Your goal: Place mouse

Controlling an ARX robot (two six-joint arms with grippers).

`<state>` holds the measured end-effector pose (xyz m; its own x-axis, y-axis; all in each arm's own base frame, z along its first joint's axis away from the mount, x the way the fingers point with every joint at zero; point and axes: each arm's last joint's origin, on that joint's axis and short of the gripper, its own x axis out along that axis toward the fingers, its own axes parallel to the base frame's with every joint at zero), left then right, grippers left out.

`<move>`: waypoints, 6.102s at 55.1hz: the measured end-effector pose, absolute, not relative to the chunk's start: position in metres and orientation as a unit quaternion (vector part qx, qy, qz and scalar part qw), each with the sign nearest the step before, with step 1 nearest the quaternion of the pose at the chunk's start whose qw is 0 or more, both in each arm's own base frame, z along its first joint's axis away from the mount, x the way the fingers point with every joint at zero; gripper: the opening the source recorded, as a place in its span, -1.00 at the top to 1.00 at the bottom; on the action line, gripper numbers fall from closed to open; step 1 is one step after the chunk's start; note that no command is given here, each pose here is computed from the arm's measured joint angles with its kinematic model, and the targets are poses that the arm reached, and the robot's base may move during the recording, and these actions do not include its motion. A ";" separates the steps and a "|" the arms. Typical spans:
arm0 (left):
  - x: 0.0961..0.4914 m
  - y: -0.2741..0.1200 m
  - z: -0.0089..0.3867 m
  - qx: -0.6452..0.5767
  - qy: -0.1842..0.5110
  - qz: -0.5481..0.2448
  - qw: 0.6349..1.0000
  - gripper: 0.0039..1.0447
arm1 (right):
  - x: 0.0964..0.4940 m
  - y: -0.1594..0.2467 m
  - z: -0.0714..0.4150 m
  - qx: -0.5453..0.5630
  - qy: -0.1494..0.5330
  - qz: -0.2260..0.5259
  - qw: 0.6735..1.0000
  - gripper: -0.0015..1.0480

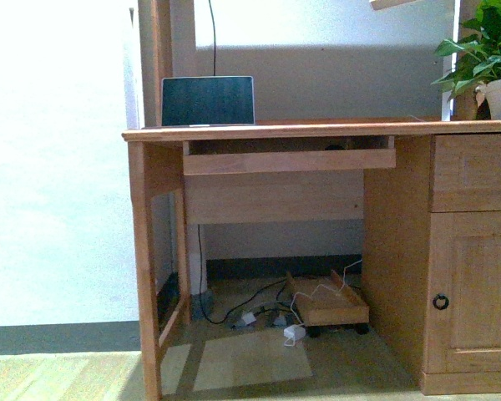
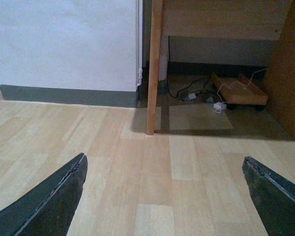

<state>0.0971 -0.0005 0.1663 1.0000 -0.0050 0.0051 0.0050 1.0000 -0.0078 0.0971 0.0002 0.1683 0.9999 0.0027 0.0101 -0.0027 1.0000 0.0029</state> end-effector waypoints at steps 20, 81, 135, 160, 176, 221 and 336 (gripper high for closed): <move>0.097 -0.001 0.166 -0.004 -0.003 -0.003 1.000 -0.86 | 0.097 0.000 0.168 0.001 -0.005 0.001 1.000 -0.86; 0.097 0.000 0.166 -0.004 -0.003 -0.002 1.000 -0.86 | 0.097 0.000 0.168 0.001 -0.005 0.001 1.000 -0.86; 0.097 -0.001 0.166 -0.004 -0.002 -0.003 1.000 -0.86 | 0.097 0.000 0.168 0.001 -0.005 0.001 1.000 -0.86; 0.097 0.000 0.166 -0.004 -0.003 -0.002 1.000 -0.86 | 0.097 0.000 0.168 0.001 -0.005 0.002 1.000 -0.86; 0.097 -0.001 0.166 -0.004 -0.002 -0.003 1.000 -0.86 | 0.097 0.000 0.168 0.001 -0.005 0.002 1.000 -0.86; 0.097 -0.001 0.166 -0.004 -0.002 -0.003 1.000 -0.86 | 0.097 0.000 0.168 0.001 -0.005 0.001 1.000 -0.86; 0.388 -0.055 0.123 0.497 0.062 -0.359 0.788 -0.86 | 0.097 0.000 0.168 0.001 -0.005 0.001 1.000 -0.86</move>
